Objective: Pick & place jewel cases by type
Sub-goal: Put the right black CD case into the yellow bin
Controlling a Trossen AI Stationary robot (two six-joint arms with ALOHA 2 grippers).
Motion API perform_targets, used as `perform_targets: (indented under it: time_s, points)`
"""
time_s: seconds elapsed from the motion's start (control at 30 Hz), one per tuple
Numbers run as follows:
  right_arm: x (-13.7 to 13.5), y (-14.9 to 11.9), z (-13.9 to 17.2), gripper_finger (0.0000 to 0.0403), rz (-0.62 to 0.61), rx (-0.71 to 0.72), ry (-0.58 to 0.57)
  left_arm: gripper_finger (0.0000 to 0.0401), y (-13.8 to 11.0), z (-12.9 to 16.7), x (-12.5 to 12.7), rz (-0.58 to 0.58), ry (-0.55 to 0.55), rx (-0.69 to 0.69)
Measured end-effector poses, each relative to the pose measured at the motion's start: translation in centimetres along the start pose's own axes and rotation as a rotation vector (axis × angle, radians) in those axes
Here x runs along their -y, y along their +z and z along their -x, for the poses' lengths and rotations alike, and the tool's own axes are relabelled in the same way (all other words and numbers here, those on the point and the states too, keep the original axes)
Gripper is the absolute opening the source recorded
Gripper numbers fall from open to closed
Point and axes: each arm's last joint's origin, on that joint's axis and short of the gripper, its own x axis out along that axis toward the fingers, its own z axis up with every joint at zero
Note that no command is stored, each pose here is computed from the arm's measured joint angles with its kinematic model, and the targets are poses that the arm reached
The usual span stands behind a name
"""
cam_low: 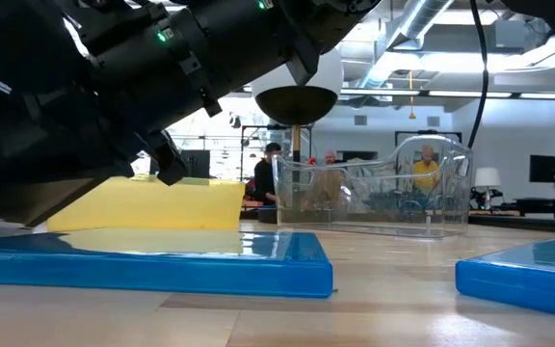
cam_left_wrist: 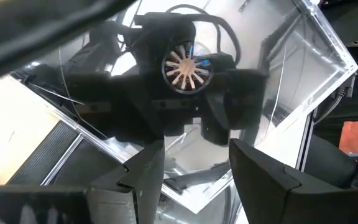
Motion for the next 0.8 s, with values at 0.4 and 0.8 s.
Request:
perform_targets:
  time_s: [0.4,0.8]
  points:
    - [-0.7,2.4,0.5,0.0075,0.087,0.008,-0.049,0.0174,0.0,0.0,0.0,-0.042,-0.006,-0.008]
    - [-0.9,2.0,0.6,0.0075,0.160,-0.010,-0.096,0.0174,0.0,0.0,0.0,-0.057,-0.005,-0.009]
